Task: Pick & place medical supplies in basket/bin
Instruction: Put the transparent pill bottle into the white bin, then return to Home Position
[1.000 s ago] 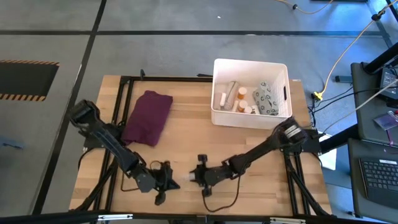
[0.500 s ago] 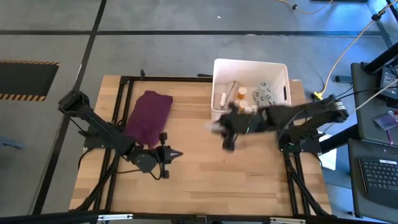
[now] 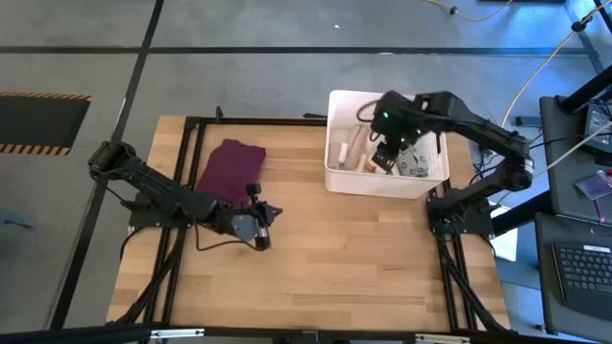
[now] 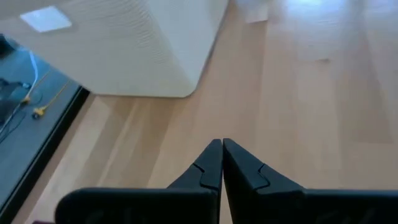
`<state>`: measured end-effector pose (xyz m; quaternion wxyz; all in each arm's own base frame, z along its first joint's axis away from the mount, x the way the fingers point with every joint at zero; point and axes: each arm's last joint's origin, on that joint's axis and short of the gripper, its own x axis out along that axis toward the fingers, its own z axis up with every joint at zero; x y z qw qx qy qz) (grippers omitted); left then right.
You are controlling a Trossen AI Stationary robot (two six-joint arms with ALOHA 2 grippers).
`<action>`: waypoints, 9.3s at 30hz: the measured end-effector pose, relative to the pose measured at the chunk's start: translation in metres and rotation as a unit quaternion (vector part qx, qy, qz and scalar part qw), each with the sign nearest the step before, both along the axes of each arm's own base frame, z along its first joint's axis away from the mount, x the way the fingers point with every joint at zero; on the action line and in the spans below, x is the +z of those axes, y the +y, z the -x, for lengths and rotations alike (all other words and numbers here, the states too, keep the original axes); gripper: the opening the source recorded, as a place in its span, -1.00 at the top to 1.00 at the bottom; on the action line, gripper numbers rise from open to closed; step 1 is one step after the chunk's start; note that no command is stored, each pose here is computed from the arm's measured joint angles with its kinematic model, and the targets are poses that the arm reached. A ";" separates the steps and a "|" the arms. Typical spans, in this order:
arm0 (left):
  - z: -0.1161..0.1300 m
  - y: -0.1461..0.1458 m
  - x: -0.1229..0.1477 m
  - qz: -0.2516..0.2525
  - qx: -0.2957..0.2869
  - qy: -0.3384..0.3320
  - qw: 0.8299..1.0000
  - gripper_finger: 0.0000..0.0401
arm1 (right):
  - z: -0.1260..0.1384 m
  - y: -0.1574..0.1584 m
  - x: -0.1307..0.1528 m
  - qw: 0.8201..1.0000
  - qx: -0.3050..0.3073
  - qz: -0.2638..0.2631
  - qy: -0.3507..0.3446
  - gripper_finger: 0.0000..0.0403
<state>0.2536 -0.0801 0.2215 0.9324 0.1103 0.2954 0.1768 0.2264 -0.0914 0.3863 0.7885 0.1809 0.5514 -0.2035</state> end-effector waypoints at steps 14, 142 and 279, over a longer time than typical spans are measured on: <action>0.000 0.029 -0.009 0.027 0.031 0.062 0.997 0.98 | -0.032 -0.045 -0.052 0.939 0.285 0.063 0.181 0.30; 0.149 0.137 0.010 0.025 0.066 -0.274 0.959 0.94 | 0.079 0.132 -0.120 0.812 0.282 -0.075 -0.505 -0.28; 0.170 0.130 -0.053 0.019 0.131 -0.335 0.933 0.94 | 0.131 0.110 -0.216 0.757 0.248 0.209 -0.568 -0.28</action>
